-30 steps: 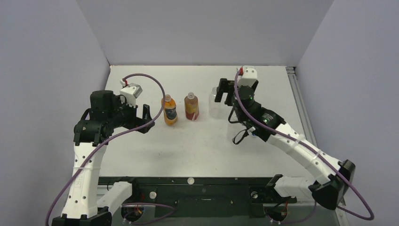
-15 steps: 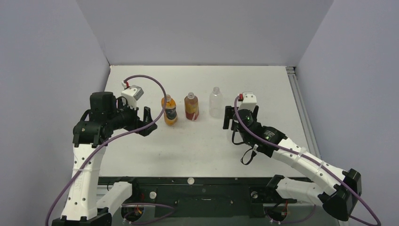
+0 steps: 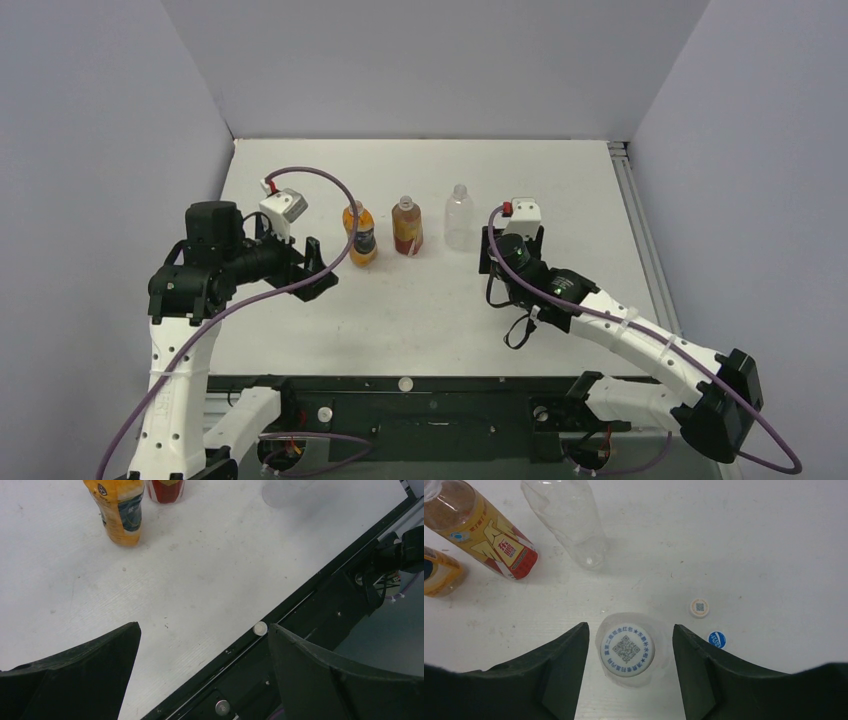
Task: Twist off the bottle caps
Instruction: Pick up the plastic bottle at the center of the board, then unscrew the bottle cap from the plastic bottle.
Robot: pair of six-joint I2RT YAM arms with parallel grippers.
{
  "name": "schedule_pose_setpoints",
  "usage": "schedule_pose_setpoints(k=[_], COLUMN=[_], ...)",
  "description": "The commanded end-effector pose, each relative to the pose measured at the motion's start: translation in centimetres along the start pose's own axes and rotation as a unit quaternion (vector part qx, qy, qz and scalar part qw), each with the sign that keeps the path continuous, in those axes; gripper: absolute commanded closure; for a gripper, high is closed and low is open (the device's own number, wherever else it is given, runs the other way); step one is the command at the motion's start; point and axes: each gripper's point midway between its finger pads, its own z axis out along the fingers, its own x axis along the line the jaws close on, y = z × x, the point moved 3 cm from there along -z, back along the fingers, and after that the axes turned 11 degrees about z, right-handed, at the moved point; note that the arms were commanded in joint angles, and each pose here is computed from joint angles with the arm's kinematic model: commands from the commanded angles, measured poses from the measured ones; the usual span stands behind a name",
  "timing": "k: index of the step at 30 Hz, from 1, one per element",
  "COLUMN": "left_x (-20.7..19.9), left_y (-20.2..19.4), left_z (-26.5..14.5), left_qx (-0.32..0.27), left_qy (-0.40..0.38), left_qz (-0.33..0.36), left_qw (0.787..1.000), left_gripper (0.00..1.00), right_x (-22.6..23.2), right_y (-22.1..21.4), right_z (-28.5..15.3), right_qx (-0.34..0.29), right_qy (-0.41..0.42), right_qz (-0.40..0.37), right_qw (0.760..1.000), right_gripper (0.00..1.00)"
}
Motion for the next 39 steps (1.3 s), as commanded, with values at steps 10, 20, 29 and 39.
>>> schedule_pose_setpoints(k=[10,20,29,39], left_x=[-1.5,-3.6,-6.4,-6.9], left_y=[0.9,-0.6,-0.4,0.1], left_z=[-1.4,-3.0,-3.0,-3.1], left_qx=[0.001,0.016,-0.044,-0.078], left_qy=[-0.041,-0.08,-0.163,-0.169], left_qz=[0.051,0.079,0.081,0.102], left_qw=[0.998,0.994,0.982,0.977], left_gripper=[0.03,0.03,0.03,0.03], right_x=[0.6,3.2,11.5,19.4], right_y=[1.0,2.4,5.6,7.4], right_z=[-0.2,-3.6,-10.8,-16.7], right_qx=[-0.031,-0.043,-0.036,-0.027], right_qy=[0.004,0.072,0.223,0.328], right_qz=[-0.003,0.015,0.029,0.042], right_qw=[1.0,0.996,0.974,0.943], right_gripper=[0.68,0.74,0.74,0.73])
